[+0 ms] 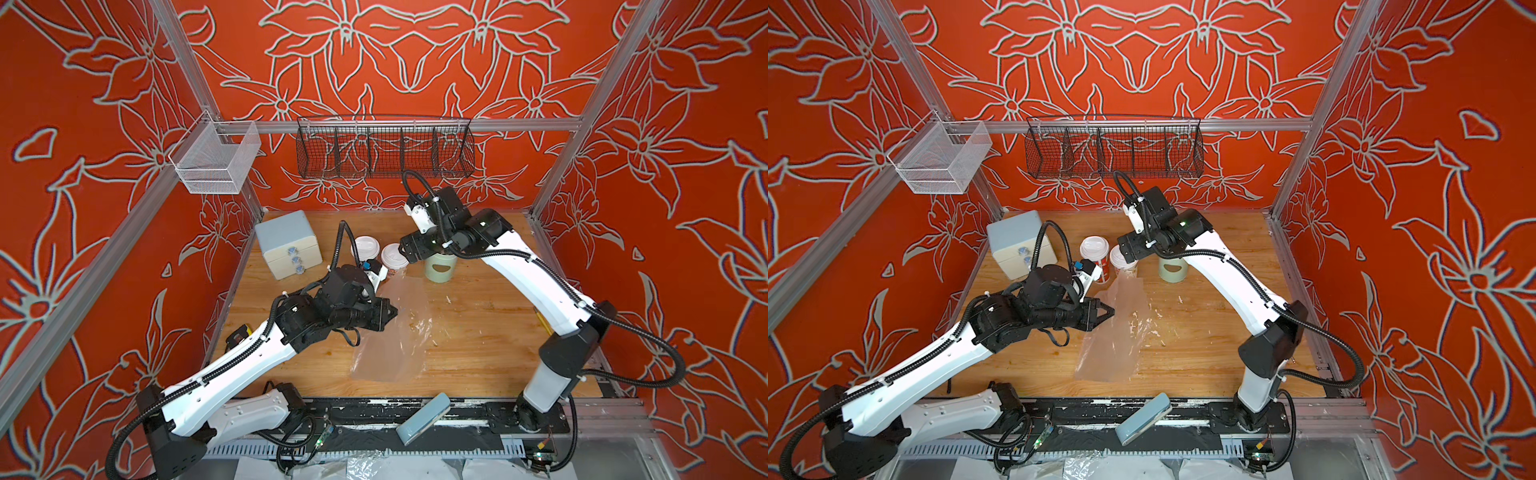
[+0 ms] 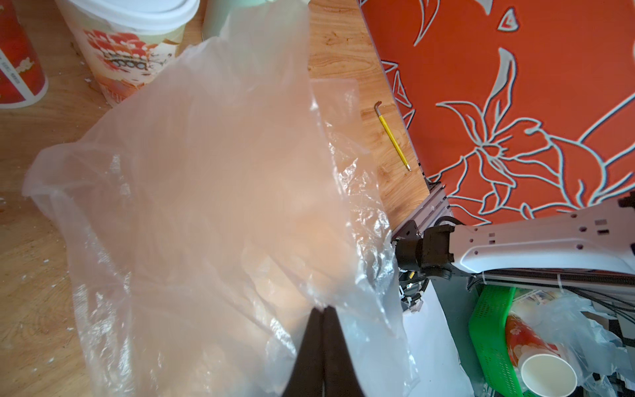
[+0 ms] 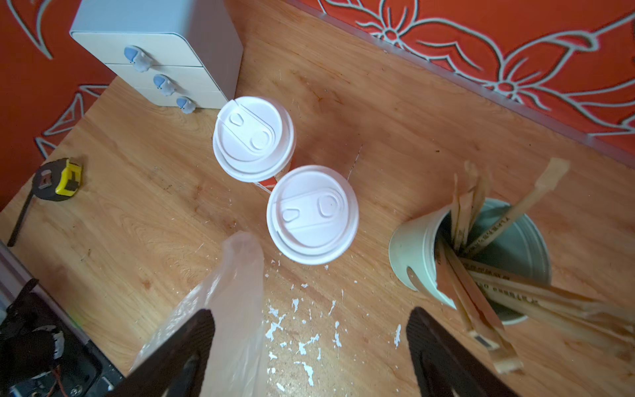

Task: Pack milk tea into plastic carrier bags
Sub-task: Pick up the milk tea cup at the center of the board.

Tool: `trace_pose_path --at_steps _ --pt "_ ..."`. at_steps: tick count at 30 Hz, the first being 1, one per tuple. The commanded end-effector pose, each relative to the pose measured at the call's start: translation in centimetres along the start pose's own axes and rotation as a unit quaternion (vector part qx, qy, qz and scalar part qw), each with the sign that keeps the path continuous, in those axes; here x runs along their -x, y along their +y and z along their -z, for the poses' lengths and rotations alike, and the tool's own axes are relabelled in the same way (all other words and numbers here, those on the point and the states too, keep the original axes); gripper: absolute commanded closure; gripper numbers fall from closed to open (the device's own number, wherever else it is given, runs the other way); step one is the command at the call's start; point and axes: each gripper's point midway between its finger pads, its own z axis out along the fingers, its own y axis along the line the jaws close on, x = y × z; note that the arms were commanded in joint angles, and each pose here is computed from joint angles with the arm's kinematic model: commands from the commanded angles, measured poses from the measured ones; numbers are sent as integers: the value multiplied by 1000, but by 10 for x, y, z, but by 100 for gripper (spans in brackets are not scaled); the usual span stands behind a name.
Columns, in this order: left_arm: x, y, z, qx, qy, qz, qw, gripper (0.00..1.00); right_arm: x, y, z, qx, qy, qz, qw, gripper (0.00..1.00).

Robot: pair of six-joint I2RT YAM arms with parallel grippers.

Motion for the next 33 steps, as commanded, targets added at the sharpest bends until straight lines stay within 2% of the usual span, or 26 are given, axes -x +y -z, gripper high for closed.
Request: trace_pose_path --at_steps 1,13,23,33 --pt "-7 7 7 9 2 -3 1000 100 -10 3 -2 -13 40 31 999 8" --pt "-11 11 27 1 -29 -12 1000 100 -9 13 -35 -20 94 61 993 7" --pt "-15 14 28 -2 -28 -13 1000 100 -12 11 -57 -27 114 68 991 3" --pt "-17 16 33 -2 -36 -14 999 100 -9 6 -79 -31 120 58 991 4"
